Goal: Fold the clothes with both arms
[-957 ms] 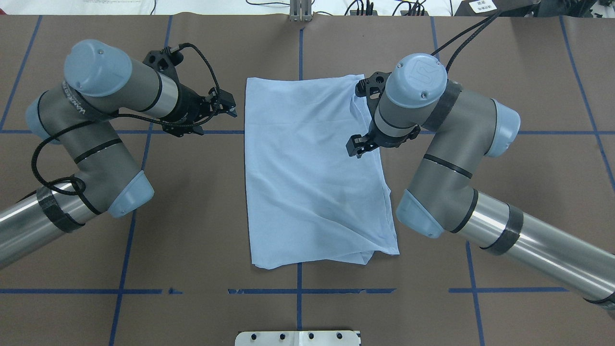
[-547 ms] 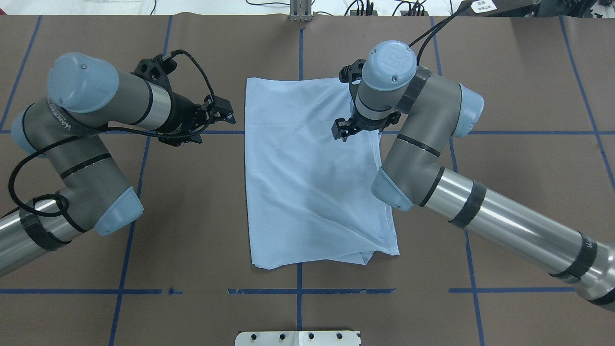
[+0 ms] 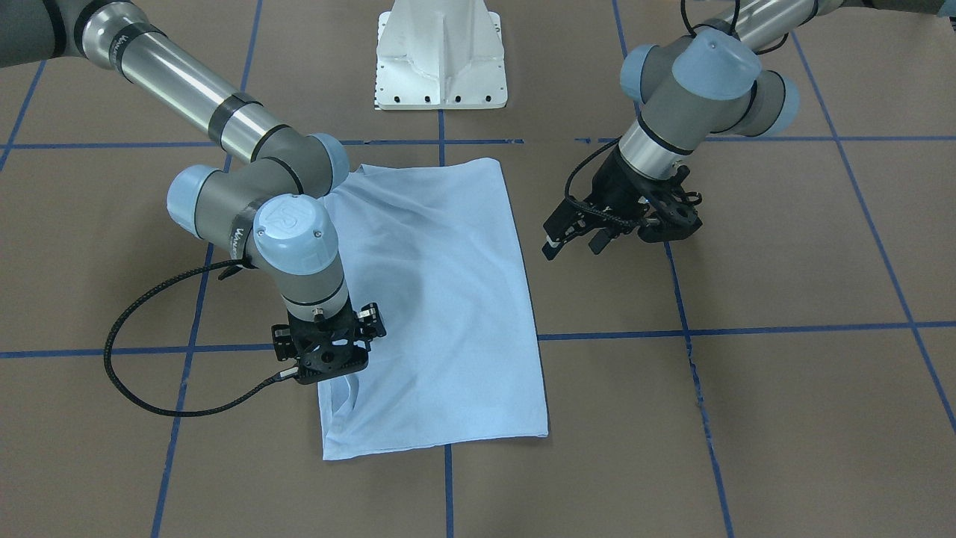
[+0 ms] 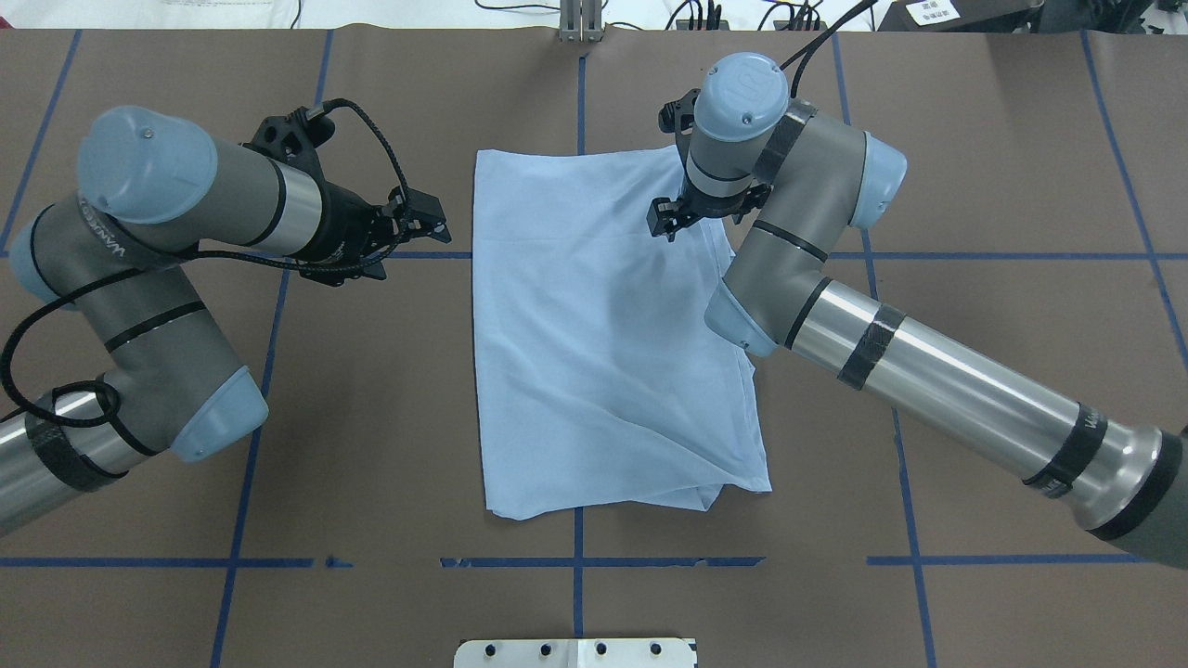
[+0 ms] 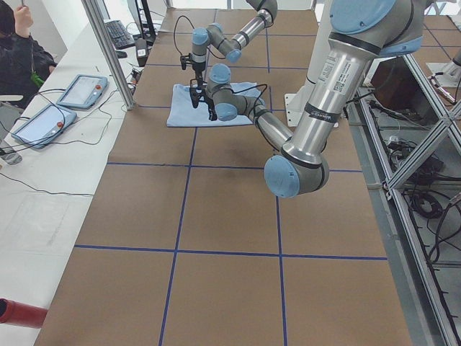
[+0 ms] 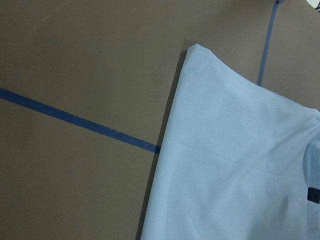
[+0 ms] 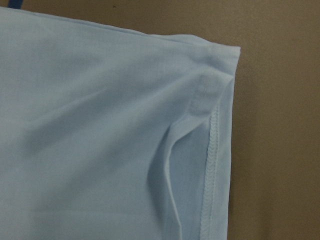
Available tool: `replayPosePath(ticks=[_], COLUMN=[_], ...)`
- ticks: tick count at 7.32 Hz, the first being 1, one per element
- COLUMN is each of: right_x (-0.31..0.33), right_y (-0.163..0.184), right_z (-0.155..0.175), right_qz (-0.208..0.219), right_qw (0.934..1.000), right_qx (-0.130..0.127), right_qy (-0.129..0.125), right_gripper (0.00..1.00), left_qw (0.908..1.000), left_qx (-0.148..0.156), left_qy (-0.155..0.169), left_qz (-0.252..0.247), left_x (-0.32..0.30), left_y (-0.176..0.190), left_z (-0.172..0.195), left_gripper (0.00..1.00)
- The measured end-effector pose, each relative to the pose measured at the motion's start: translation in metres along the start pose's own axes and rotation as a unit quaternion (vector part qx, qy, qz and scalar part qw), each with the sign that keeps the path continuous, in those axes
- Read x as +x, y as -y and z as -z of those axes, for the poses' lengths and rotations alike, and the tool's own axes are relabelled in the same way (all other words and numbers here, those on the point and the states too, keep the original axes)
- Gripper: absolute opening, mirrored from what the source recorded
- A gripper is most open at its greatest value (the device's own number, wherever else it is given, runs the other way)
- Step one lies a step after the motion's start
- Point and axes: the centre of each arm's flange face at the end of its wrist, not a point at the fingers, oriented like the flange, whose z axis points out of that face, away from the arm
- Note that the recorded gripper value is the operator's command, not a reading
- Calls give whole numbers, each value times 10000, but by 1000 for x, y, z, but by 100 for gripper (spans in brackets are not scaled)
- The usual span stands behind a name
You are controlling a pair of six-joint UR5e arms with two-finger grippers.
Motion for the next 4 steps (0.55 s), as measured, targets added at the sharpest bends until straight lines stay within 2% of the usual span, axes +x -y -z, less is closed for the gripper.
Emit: replayPosePath(ticks=[4], right_x=[21], right_y=[11], right_z=[-13], right_qz=[-42], right_qw=[9999], right_qx=[-50], right_qy=[-150], right_gripper=[100], left_qw=[10000], left_qx=[-8], left_qy=[11], left_qz=[-20], left_x=[-1], left_y=[-1], left_z=[-1], left_gripper=[100])
